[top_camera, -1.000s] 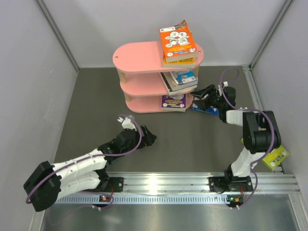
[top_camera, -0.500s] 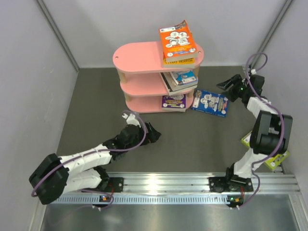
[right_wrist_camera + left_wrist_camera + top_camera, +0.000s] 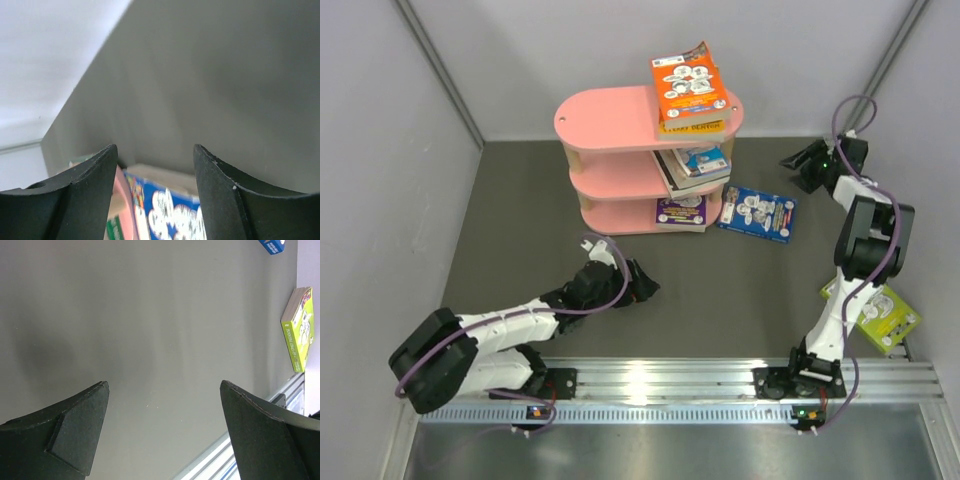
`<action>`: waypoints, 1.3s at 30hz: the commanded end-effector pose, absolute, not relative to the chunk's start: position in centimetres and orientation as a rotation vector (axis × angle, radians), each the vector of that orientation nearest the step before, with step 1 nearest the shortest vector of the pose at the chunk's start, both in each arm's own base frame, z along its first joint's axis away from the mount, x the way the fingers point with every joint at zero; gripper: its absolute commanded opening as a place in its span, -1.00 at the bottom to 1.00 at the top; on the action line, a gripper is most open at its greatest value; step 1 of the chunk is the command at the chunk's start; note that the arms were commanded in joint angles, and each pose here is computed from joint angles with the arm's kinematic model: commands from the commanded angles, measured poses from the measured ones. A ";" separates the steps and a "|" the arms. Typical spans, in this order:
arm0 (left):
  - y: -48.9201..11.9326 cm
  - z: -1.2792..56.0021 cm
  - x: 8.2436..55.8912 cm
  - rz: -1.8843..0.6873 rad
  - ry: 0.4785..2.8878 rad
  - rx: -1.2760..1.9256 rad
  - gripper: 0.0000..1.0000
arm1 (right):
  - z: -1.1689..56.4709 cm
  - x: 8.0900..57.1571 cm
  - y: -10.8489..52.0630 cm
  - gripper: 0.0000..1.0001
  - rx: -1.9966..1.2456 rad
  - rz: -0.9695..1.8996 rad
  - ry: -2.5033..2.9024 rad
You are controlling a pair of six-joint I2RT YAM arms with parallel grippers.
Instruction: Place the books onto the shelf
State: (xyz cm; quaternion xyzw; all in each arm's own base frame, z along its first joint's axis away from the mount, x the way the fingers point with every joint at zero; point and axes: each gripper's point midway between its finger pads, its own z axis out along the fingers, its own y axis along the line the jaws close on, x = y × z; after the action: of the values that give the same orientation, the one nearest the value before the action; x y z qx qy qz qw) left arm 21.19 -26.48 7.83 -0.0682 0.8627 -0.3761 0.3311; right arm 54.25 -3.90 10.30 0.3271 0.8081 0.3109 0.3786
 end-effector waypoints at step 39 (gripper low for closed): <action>-24.6 7.7 16.2 -1.165 2.208 -0.254 0.90 | 9.5 22.8 12.4 0.42 0.388 0.453 2.515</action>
State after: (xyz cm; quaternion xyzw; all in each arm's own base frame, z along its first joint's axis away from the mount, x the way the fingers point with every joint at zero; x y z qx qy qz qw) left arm 17.39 -23.79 8.18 -0.0976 0.8335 -0.4301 0.3327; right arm 22.01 14.76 7.79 0.1571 0.9291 0.2321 0.2412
